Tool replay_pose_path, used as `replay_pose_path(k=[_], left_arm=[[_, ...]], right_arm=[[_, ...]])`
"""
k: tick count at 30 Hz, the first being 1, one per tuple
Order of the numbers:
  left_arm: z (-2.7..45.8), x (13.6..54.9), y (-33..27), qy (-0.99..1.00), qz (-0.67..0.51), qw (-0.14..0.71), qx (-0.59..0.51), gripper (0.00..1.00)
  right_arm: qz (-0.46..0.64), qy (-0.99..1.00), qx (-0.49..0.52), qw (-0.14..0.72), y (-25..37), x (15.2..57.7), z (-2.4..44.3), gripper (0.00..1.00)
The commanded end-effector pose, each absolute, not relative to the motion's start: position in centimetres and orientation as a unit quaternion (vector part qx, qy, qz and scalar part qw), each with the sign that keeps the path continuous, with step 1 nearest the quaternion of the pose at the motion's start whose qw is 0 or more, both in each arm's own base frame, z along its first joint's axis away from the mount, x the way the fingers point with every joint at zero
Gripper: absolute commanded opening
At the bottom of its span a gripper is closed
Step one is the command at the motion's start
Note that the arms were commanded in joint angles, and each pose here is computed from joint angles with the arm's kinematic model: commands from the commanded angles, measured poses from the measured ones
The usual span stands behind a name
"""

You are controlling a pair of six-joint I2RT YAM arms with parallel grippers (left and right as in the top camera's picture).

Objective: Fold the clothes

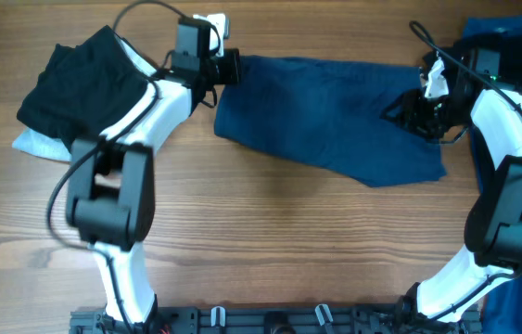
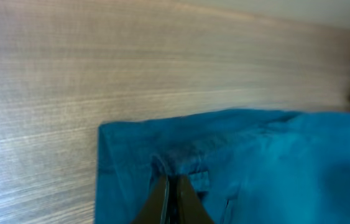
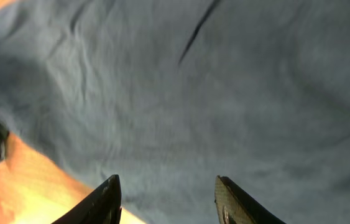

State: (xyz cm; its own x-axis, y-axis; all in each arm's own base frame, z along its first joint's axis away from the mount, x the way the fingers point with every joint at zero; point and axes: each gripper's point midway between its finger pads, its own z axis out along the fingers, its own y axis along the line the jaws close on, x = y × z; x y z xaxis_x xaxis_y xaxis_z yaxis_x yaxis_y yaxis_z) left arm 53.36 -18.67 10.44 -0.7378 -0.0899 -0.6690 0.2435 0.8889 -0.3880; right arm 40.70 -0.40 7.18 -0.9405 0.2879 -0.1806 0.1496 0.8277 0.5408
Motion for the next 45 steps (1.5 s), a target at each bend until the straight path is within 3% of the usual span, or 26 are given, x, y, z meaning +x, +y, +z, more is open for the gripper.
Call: replay_pose_path(k=[1, 11, 16, 20, 27, 29, 37, 41, 45], left_arm=[[15.3, 51.2, -18.3, 0.9, -0.229, 0.364, 0.07, 0.04], [20.8, 43.2, -16.2, 0.926, -0.217, 0.302, 0.062, 0.04], [22.2, 41.7, -15.8, 0.927, -0.215, 0.301, 0.061, 0.04], [22.2, 41.7, -15.8, 0.927, -0.215, 0.301, 0.061, 0.04], [22.2, 41.7, -15.8, 0.927, -0.215, 0.301, 0.061, 0.04], [22.2, 41.7, -15.8, 0.927, -0.215, 0.301, 0.061, 0.04], [22.0, 41.5, -15.8, 0.929, -0.214, 0.295, 0.06, 0.04], [22.0, 41.4, -15.7, 0.93, -0.214, 0.293, 0.06, 0.04], [21.6, 41.0, -15.6, 0.934, -0.212, 0.283, 0.058, 0.04]], right_arm=[[0.26, 0.942, 0.14, 0.163, -2.2, 41.8, 8.6, 0.49], [0.308, 0.889, 0.196, 0.275, -8.4, 44.4, 12.9, 0.5], [0.306, 0.884, 0.142, 0.323, -7.5, 46.3, 14.2, 0.68], [0.251, 0.896, 0.127, 0.342, -7.9, 47.7, 13.4, 0.69], [0.243, 0.902, 0.169, 0.313, -7.3, 49.2, 9.3, 0.65], [0.249, 0.9, 0.172, 0.315, -7.0, 49.9, 8.3, 0.72], [0.332, 0.864, 0.275, 0.262, -5.7, 50.5, 6.3, 0.83], [0.345, 0.848, 0.315, 0.251, -5.7, 50.7, 6.4, 0.82], [0.351, 0.841, 0.337, 0.237, -4.6, 50.9, 6.4, 0.7]])
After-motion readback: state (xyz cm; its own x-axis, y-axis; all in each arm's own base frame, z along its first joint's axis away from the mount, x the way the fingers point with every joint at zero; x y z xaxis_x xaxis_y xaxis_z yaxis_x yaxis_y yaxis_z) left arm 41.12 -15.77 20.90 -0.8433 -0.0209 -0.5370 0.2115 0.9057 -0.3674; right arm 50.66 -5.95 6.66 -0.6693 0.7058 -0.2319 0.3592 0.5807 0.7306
